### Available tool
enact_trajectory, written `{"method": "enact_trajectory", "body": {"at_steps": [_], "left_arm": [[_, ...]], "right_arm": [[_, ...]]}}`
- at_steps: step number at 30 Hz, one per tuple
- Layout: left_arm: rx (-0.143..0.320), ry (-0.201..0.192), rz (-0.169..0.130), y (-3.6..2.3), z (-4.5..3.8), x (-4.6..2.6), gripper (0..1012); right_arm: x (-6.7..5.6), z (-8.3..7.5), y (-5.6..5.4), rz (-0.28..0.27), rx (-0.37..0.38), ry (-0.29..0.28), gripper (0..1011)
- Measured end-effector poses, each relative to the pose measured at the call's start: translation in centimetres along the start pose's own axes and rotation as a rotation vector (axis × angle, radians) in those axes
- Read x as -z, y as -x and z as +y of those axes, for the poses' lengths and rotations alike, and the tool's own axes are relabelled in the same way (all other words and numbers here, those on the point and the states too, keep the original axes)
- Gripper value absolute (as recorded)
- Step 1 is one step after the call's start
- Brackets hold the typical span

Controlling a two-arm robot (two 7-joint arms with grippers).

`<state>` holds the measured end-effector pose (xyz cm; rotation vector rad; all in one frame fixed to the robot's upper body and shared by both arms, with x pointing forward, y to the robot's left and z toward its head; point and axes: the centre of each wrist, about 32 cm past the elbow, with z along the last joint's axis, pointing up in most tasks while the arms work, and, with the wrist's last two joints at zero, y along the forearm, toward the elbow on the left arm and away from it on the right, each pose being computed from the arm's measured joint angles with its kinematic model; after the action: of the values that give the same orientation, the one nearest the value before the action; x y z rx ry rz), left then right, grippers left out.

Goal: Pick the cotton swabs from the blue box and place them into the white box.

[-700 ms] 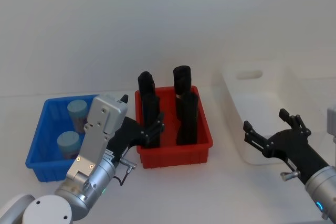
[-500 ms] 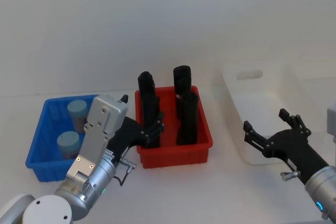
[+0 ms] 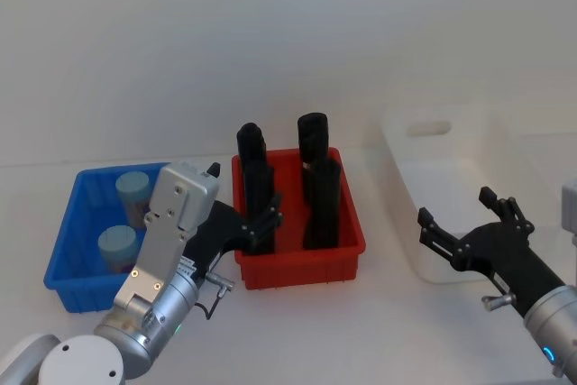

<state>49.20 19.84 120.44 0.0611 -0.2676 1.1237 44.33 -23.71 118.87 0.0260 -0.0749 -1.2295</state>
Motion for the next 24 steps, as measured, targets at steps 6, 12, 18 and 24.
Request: {"method": "enact_trajectory", "body": {"at_steps": [6, 12, 18, 24], "left_arm": [[0.000, 0.000, 0.000, 0.00, 0.00, 0.00, 1004], [0.000, 0.000, 0.000, 0.00, 0.00, 0.00, 1004], [0.000, 0.000, 0.000, 0.00, 0.00, 0.00, 1004], [0.000, 0.000, 0.000, 0.00, 0.00, 0.00, 1004]], "right_arm": [[0.00, 0.00, 0.00, 0.000, 0.000, 0.000, 1001], [0.00, 0.00, 0.00, 0.000, 0.000, 0.000, 1002], [0.00, 0.00, 0.00, 0.000, 0.000, 0.000, 1002], [0.00, 0.00, 0.00, 0.000, 0.000, 0.000, 1002]]}}
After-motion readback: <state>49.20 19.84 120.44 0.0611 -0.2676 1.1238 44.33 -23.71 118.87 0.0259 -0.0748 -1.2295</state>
